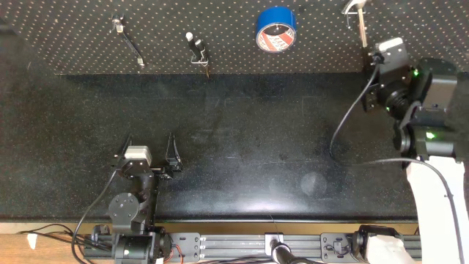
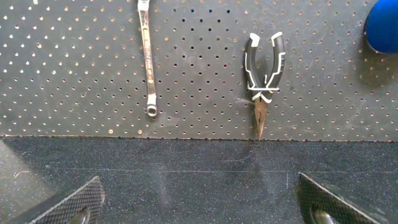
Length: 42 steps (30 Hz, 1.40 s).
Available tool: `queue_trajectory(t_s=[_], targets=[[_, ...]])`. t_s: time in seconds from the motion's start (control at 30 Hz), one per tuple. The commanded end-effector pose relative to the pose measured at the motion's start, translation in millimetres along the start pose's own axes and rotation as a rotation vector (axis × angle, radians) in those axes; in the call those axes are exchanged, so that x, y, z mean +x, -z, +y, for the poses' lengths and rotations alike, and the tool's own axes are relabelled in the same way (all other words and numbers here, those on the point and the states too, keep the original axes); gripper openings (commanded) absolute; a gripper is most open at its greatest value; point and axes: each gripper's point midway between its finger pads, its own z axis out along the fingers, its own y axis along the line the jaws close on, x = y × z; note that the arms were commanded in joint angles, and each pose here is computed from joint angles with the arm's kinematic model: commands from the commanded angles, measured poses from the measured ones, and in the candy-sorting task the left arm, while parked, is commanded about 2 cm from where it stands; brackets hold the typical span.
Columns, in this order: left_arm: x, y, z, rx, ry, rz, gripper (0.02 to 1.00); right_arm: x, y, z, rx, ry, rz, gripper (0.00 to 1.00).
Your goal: Place Tools Onto Pegboard
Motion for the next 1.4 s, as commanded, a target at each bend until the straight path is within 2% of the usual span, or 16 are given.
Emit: queue_trajectory(t_s=[0.03, 0.27, 0.3, 0.33, 0.4, 0.43, 0.47, 0.6, 0.7, 0.73, 0.8, 0.9, 1.0, 1.2, 1.27, 1.4], targets=[[0.9, 0.4, -0.6, 0.005, -0.017, 0.001, 0.996, 9.4, -15.5, 3.9, -0.031, -0.023, 0.036, 0.075], [0.9, 0.4, -0.6, 0.005, -0.017, 0.001, 0.996, 28.9, -34.0, 3.8, -0.052, -0.046, 0.103, 0.077], [0.9, 0.4, -0.6, 0.005, -0.017, 0.001, 0.996, 29.8, -34.9, 3.8, -0.053, -0.047, 0.106, 0.402], [0.9, 0.4, -0.6, 0.005, -0.017, 0.001, 0.996, 28.8, -34.1, 3.7, -0.052, -0.046, 0.103, 0.551], [0.9, 0.4, -0.6, 0.005, -0.017, 0.001, 0.996, 27.2, -32.1, 2.5, -0.042, -0.043, 0.098, 0.726], [0.9, 0.4, -0.6, 0.005, -0.017, 0.001, 0.996, 26.4, -30.8, 2.7, -0.042, -0.042, 0.096, 0.928], [0.9, 0.4, -0.6, 0.005, -0.017, 0.001, 0.996, 25.4, -27.2, 3.8, -0.041, -0.042, 0.092, 0.998], [1.0, 0.4, -0.6, 0.005, -0.017, 0.002, 0.996, 16.9, 1.3, 27.6, -0.059, 0.003, 0.033, 1.0], [1.0, 0.4, -0.6, 0.005, -0.017, 0.002, 0.996, 37.8, 19.3, 47.0, -0.061, 0.033, -0.019, 1.0], [1.0, 0.4, -0.6, 0.005, -0.017, 0.002, 0.996, 44.4, 23.5, 51.2, -0.062, 0.012, -0.036, 1.0], [1.0, 0.4, -0.6, 0.005, -0.017, 0.002, 0.996, 44.0, 37.9, 58.6, -0.052, -0.137, -0.154, 1.0], [0.9, 0.4, -0.6, 0.005, -0.017, 0.001, 0.996, 43.3, 54.0, 65.1, -0.039, -0.156, -0.336, 1.0], [0.9, 0.4, -0.6, 0.005, -0.017, 0.001, 0.996, 60.1, 62.6, 63.2, -0.001, -0.245, -0.453, 1.0], [0.9, 0.4, -0.6, 0.005, -0.017, 0.001, 0.996, 98.4, 60.2, 60.3, 0.077, -0.266, -0.53, 1.0], [0.9, 0.4, -0.6, 0.005, -0.017, 0.001, 0.996, 97.0, 64.7, 54.4, 0.114, -0.274, -0.549, 1.0], [0.9, 0.4, -0.6, 0.005, -0.017, 0.001, 0.996, 114.5, 60.6, 49.0, 0.159, -0.298, -0.485, 0.998]])
